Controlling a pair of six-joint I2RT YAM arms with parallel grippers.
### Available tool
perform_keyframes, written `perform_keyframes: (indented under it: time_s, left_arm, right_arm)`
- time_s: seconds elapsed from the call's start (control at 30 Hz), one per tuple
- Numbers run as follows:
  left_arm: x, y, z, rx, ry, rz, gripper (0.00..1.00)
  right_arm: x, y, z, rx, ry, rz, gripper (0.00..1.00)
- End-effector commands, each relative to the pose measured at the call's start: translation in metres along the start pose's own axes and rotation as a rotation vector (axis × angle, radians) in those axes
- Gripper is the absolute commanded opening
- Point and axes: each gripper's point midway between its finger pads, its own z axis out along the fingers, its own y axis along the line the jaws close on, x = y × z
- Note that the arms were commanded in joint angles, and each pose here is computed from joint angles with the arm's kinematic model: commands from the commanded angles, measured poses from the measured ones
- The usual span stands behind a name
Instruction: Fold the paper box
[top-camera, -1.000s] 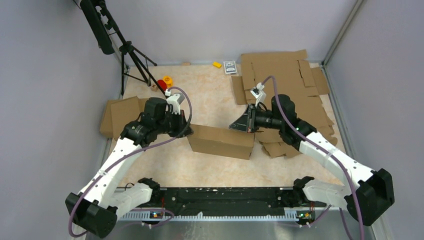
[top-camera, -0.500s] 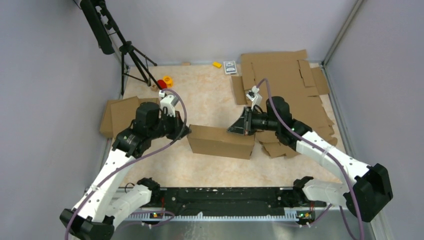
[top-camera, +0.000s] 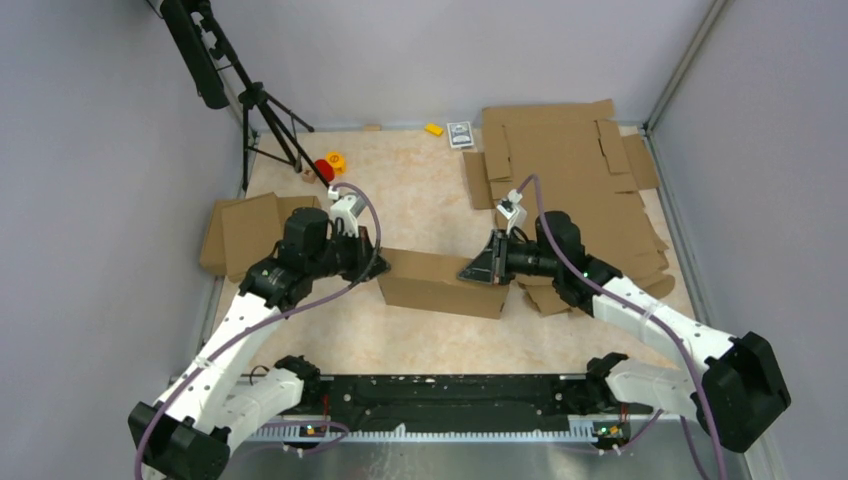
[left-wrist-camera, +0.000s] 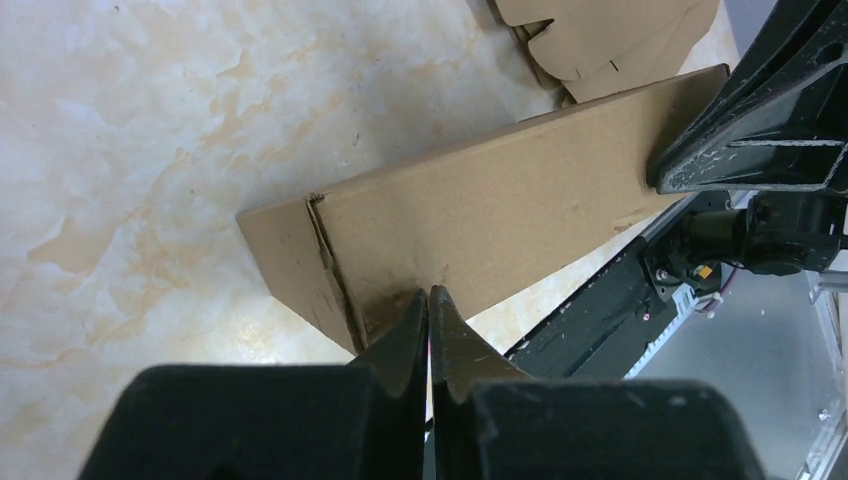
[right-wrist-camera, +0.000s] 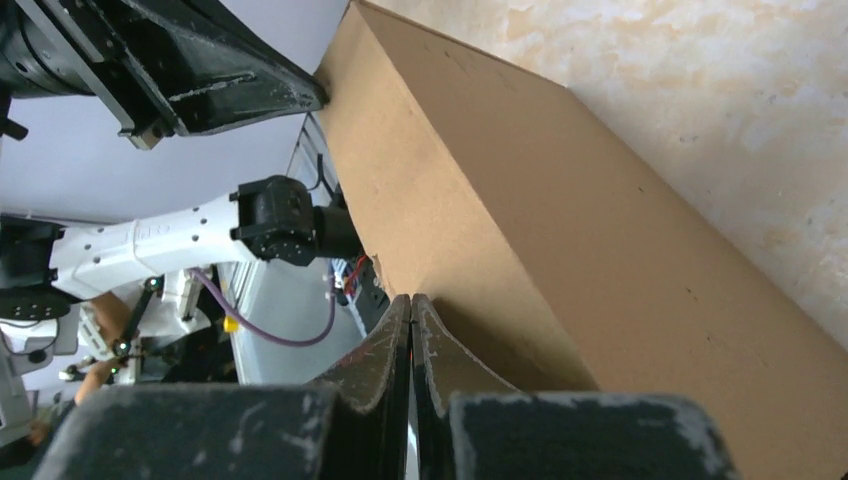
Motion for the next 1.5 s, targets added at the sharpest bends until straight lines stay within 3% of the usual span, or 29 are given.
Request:
perform_keyframes:
  time_s: [0.0,0.23,0.3,0.33,0.43,0.53,0.57,0.77,0.93,1.0,1.2,1.33,1.47]
  left_arm:
    - [0.015,0.014,0.008,-0.044,0.043,-0.028,0.00]
    - [-0.012,-0.006,-0.021,-0.028,-0.039,0.060,0.01]
    - [-0.016,-0.008,-0.030,-0.043,-0.051,0.059,0.08]
    - [-0.018,-0.009,-0.034,-0.050,-0.062,0.062,0.17]
    - [-0.026,0.000,-0.042,-0.125,-0.119,0.050,0.57]
    - [-0.030,0.007,-0.043,-0.154,-0.186,0.017,0.97]
    - [-0.030,0.007,-0.041,-0.148,-0.203,0.003,0.98]
    - [-0.023,0.009,-0.020,-0.118,-0.149,-0.076,0.99]
    - [-0.021,0.004,-0.006,-0.070,-0.106,-0.096,0.99]
    - [-0.023,0.006,-0.005,-0.072,-0.119,-0.087,0.99]
    - [-0.005,0.015,0.009,-0.056,-0.069,-0.122,0.97]
    - [0.002,0.009,0.020,0.012,-0.019,-0.149,0.79]
    - [-0.016,-0.001,0.021,0.064,-0.078,-0.140,0.63]
  right_arm:
    - [0.010,-0.014,0.005,0.025,0.011,0.012,0.00]
    - [-0.013,0.009,-0.012,0.047,-0.025,-0.071,0.00]
    - [-0.015,0.013,-0.019,0.070,-0.028,-0.081,0.02]
    - [-0.017,0.014,-0.023,0.087,-0.036,-0.084,0.14]
    - [-0.020,0.009,-0.039,0.173,-0.071,-0.076,0.47]
    - [-0.027,0.007,-0.057,0.252,-0.128,-0.072,0.59]
    - [-0.028,0.007,-0.062,0.267,-0.139,-0.069,0.60]
    - [-0.034,0.002,-0.088,0.392,-0.196,-0.048,0.81]
    - [-0.025,-0.047,-0.101,0.641,-0.210,0.047,0.83]
    - [-0.019,-0.054,-0.093,0.640,-0.182,0.058,0.82]
    - [-0.018,-0.045,-0.067,0.487,-0.195,0.067,0.59]
    - [-0.025,-0.030,-0.050,0.384,-0.168,0.023,0.44]
    - [-0.042,-0.023,-0.038,0.361,-0.171,-0.025,0.35]
